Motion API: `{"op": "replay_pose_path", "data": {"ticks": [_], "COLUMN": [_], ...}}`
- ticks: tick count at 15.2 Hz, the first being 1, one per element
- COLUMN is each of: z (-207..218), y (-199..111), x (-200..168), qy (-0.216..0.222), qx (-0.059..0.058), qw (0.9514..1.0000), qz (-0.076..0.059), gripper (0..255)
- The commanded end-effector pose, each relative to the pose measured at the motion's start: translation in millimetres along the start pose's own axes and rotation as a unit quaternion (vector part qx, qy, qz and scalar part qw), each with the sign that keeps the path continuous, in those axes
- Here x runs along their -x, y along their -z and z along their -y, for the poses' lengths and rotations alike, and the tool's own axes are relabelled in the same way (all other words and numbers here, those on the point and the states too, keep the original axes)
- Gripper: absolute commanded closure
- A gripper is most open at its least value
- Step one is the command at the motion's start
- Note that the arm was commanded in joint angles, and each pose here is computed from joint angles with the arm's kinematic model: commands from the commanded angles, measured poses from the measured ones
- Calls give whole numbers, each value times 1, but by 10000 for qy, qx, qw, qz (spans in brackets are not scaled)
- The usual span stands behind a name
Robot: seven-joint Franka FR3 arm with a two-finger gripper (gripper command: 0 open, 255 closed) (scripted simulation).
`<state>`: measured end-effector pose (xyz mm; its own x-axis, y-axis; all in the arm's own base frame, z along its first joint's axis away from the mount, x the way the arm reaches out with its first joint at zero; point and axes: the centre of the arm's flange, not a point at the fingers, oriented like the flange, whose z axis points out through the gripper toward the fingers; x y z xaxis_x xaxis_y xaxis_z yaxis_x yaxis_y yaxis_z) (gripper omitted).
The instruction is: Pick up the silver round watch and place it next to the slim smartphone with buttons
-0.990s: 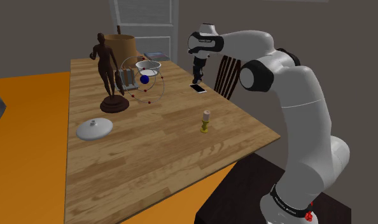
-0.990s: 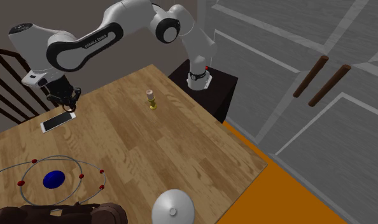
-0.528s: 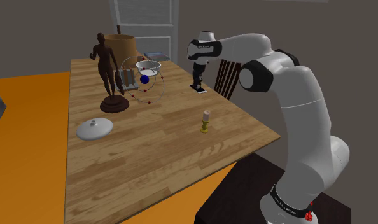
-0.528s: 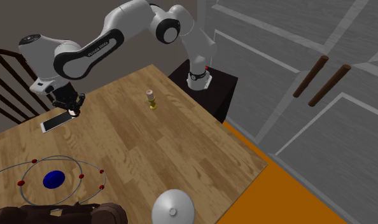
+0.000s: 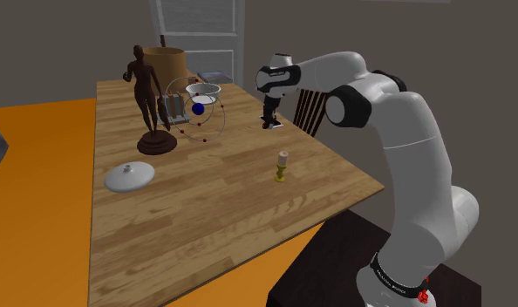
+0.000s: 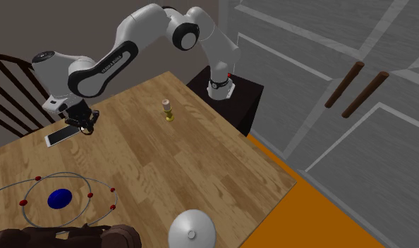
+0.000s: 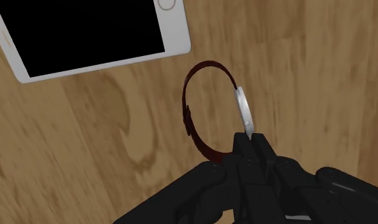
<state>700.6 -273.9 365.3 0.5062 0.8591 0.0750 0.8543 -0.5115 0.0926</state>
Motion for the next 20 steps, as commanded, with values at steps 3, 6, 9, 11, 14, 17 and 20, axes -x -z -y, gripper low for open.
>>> {"op": "replay_pose_path", "data": {"ticks": [3, 6, 9, 11, 14, 17, 20], "z": [1, 1, 1, 1, 1, 1, 1], "y": [-10, -10, -10, -10, -10, 16, 40], "x": [1, 1, 1, 1, 1, 1, 1], "qy": [0, 0, 0, 0, 0, 0, 0], "qx": [3, 3, 3, 3, 3, 3, 3], "qw": [10000, 10000, 10000, 10000, 10000, 10000, 10000], "qz": [-1, -1, -1, -1, -1, -1, -1], "gripper": [255, 255, 255, 0, 0, 0, 0]}}
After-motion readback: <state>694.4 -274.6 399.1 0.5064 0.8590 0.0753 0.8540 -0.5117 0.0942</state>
